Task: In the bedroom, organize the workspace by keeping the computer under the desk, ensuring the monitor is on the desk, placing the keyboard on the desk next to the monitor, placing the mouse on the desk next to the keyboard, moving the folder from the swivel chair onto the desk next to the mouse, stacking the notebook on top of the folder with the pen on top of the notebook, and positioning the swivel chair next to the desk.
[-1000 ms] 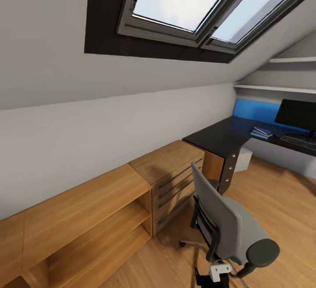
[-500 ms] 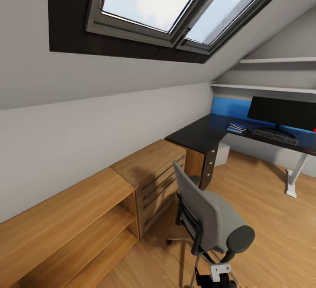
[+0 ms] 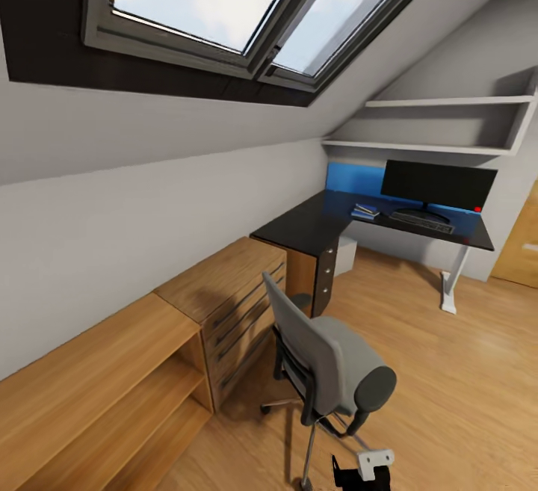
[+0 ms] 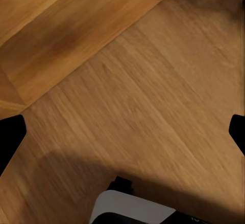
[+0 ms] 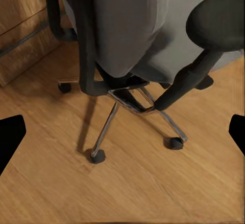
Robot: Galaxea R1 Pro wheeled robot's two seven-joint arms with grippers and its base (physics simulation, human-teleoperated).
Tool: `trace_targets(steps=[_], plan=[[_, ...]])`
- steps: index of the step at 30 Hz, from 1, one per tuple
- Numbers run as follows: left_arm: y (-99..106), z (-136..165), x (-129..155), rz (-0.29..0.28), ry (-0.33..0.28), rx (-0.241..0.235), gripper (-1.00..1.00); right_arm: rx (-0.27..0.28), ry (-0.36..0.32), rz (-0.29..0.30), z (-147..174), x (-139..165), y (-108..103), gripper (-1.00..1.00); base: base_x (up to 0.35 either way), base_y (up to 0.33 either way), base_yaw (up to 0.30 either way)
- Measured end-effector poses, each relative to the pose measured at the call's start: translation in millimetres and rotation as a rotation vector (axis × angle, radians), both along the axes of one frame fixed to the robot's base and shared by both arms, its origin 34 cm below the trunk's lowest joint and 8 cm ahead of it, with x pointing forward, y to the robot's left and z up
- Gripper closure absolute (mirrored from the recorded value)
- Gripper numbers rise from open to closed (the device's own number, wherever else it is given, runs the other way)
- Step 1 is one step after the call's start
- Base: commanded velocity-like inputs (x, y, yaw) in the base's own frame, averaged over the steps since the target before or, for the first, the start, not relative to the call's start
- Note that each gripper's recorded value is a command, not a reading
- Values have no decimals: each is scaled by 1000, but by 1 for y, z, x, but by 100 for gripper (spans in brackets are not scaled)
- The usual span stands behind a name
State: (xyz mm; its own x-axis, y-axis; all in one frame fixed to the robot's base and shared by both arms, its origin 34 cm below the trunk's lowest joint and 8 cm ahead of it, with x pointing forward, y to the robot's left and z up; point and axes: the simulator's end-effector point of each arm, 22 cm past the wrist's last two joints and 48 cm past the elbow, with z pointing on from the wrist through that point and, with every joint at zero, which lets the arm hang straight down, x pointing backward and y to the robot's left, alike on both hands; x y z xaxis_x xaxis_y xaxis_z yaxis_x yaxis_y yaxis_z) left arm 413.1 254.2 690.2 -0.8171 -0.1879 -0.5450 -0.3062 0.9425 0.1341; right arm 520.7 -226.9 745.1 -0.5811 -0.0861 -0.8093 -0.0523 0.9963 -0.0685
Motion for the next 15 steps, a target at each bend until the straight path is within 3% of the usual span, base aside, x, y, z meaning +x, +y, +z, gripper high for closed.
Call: trace_targets(steps=[15], plan=[[0,-2,-2,0,6,-1,-100,0,6,0,-2,-1,0,-100,0,0,-290]])
